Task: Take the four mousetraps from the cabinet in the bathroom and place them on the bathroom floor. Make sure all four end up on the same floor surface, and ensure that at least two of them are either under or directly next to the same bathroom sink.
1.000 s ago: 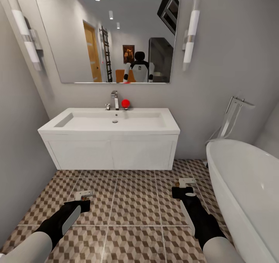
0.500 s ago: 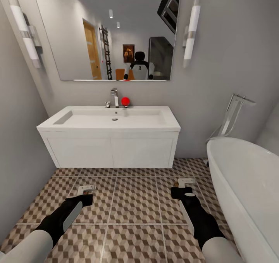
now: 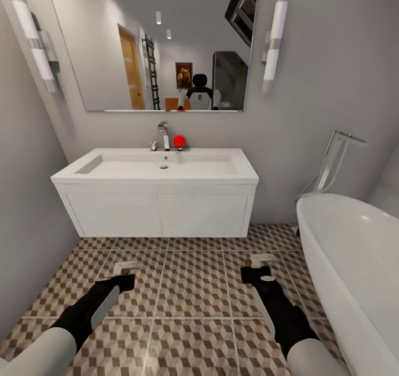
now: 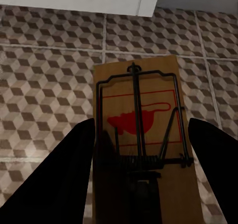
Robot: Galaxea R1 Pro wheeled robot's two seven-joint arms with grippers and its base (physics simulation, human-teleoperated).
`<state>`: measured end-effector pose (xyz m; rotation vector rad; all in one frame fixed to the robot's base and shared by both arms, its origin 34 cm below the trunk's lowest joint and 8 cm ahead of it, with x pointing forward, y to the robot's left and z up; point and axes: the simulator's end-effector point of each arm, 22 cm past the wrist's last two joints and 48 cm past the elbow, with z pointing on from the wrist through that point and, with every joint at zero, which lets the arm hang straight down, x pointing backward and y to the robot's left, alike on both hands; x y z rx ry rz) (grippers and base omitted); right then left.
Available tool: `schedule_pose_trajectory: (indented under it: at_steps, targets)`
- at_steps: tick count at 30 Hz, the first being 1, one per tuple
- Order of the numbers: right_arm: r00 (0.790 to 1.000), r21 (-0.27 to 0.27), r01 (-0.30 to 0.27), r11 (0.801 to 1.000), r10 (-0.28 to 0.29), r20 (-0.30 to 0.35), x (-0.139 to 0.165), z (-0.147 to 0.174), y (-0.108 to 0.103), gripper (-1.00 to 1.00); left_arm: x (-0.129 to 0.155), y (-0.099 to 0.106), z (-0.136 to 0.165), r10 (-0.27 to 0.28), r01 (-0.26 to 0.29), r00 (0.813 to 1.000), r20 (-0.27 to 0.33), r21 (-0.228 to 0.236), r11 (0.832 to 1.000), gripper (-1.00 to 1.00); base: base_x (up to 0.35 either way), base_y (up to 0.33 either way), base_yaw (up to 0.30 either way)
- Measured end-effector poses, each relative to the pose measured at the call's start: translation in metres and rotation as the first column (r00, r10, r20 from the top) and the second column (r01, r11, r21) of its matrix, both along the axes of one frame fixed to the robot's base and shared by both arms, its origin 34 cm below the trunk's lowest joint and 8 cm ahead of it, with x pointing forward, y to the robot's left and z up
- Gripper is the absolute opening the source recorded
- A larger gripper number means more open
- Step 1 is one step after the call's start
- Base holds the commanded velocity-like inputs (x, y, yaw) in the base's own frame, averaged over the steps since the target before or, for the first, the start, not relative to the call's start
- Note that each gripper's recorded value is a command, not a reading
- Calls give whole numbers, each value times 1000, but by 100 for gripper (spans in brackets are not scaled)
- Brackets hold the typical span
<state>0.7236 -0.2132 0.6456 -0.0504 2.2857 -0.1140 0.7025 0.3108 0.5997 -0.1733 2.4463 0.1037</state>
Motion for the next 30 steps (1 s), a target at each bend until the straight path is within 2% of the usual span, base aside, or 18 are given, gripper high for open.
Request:
schedule_pose_trajectory:
  at_steps: [7,13,18,23,30]
  targets:
    - [999,-12,-33,999,33,10,0,-11,11,-100,-3,-10,-15,-47,47,999,-6,29,998,-100,0,0,0]
    - [997,-15,-51,999,51,57,4,-14,18,-100,-4,-10,-27,-51,52,999,-6,33,998,-100,0,0,0]
    - [996,-15,-53,999,53,65,4,-23,19,-100,-6,-9,-37,-51,52,999,-7,35,998,-100,0,0,0]
    - [996,-14,-54,998,55,67,3,-32,19,-100,-8,-6,-46,-49,49,999,-8,38,998,-100,0,0,0]
    - [996,-13,-57,998,58,69,1,-46,20,-100,-11,10,-60,-37,37,999,-13,58,998,-100,0,0,0]
